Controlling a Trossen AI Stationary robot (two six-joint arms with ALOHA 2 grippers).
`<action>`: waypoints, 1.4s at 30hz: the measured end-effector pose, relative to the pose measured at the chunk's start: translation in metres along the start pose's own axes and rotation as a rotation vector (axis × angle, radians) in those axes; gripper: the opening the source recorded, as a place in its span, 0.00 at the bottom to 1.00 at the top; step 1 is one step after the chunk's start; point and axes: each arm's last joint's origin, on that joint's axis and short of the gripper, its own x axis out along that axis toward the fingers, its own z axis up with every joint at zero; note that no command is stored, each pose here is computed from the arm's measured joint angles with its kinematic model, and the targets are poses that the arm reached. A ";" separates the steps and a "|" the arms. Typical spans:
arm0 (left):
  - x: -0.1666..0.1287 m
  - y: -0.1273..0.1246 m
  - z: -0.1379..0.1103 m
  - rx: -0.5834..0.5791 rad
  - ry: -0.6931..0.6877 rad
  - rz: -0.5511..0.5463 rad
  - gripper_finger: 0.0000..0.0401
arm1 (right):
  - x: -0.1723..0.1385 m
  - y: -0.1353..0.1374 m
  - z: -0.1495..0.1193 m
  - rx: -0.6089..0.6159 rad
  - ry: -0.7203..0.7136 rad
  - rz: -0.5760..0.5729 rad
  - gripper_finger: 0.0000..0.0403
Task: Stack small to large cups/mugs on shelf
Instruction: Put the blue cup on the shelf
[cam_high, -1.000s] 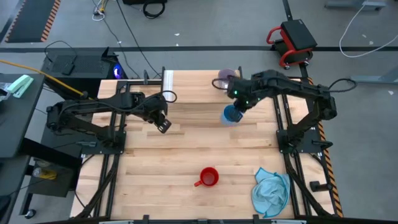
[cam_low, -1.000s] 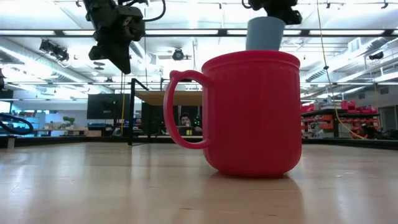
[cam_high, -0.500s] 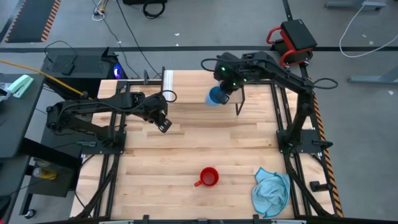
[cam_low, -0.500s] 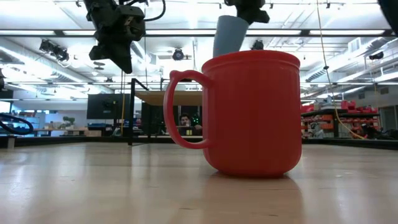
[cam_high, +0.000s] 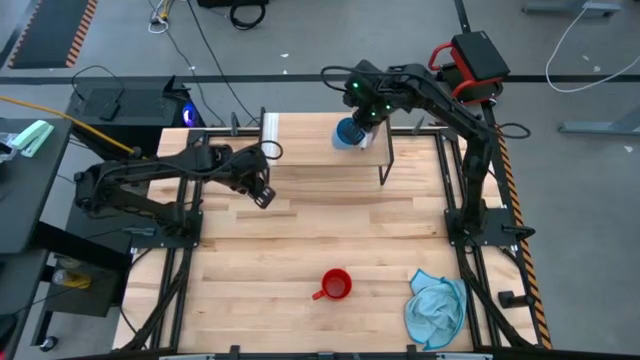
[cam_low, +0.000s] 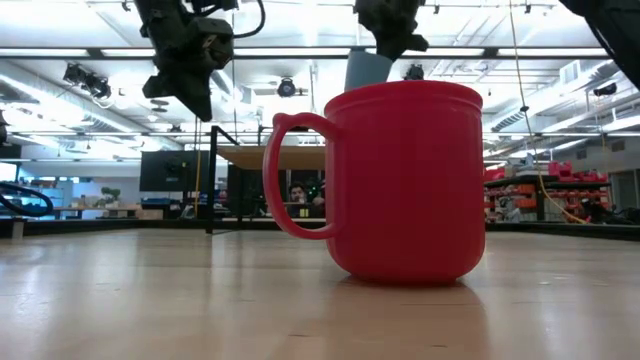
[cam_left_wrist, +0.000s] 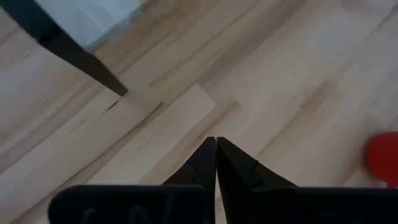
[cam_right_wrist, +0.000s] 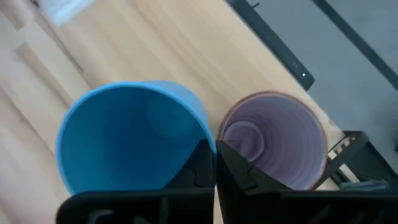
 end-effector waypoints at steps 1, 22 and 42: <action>0.000 0.002 0.001 -0.008 -0.002 0.003 0.04 | 0.000 -0.003 0.001 0.008 -0.001 -0.004 0.01; 0.001 0.017 0.011 -0.056 -0.022 0.034 0.05 | 0.050 -0.014 0.033 -0.006 -0.049 0.077 0.01; 0.001 0.017 0.012 -0.074 -0.032 0.028 0.05 | 0.074 -0.012 0.038 -0.099 -0.020 0.081 0.01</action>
